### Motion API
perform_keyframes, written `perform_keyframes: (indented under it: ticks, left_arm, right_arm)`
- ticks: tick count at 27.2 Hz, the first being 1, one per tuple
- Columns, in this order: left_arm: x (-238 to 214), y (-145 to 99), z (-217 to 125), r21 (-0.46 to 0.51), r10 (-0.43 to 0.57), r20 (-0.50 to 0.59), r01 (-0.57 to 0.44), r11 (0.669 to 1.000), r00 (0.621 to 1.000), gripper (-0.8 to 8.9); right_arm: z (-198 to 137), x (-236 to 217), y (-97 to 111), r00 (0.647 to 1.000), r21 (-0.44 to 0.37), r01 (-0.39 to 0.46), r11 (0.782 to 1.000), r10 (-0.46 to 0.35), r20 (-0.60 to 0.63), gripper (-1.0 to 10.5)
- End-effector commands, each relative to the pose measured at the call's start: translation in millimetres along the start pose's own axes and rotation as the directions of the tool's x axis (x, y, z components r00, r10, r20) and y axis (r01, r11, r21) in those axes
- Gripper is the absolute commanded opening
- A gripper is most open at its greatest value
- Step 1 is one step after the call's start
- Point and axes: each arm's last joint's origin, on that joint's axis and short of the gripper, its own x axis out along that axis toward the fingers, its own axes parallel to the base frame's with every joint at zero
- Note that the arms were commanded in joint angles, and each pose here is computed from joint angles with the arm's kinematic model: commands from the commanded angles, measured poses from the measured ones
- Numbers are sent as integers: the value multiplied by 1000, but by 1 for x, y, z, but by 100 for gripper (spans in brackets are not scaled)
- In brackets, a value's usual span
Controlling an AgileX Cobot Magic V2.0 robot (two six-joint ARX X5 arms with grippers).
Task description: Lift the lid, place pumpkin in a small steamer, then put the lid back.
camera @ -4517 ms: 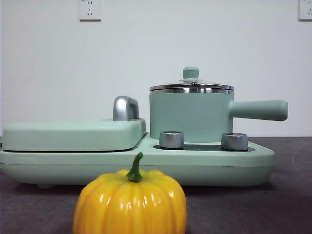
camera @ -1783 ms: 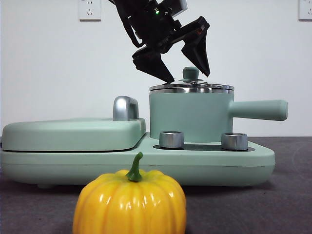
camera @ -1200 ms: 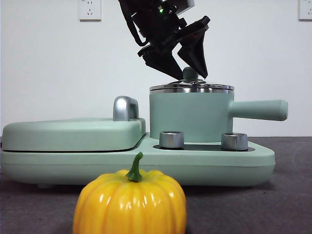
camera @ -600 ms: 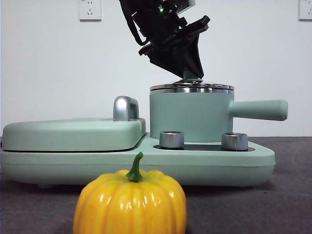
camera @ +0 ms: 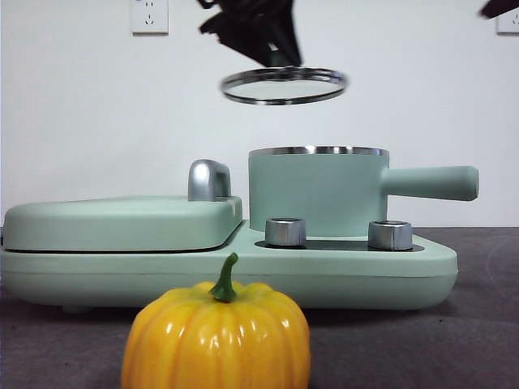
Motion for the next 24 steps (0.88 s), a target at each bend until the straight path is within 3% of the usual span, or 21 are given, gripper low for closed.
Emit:
perform_keyframes:
  ticks: [1,8,15,24]
  left_arm:
    - [-32,15,13,-13,49,75,-48,999,996,81]
    - [-85,80,-3,-137,220,50,-212,968,974,81]
    - [-107,116,-17,-227,316,34,-301,926,948,81]
    - [-120,139,-26,-285,371,24,-349,893,928,80]
  right_arm:
    - [14,20,19,998,-69,-3,998,-2,-68,442]
    - [27,106,71,951,-238,-18,971,-57,-303,510]
    - [14,156,89,896,-259,-54,964,-67,-439,556]
    - [-6,209,99,850,-287,-82,955,-83,-520,556]
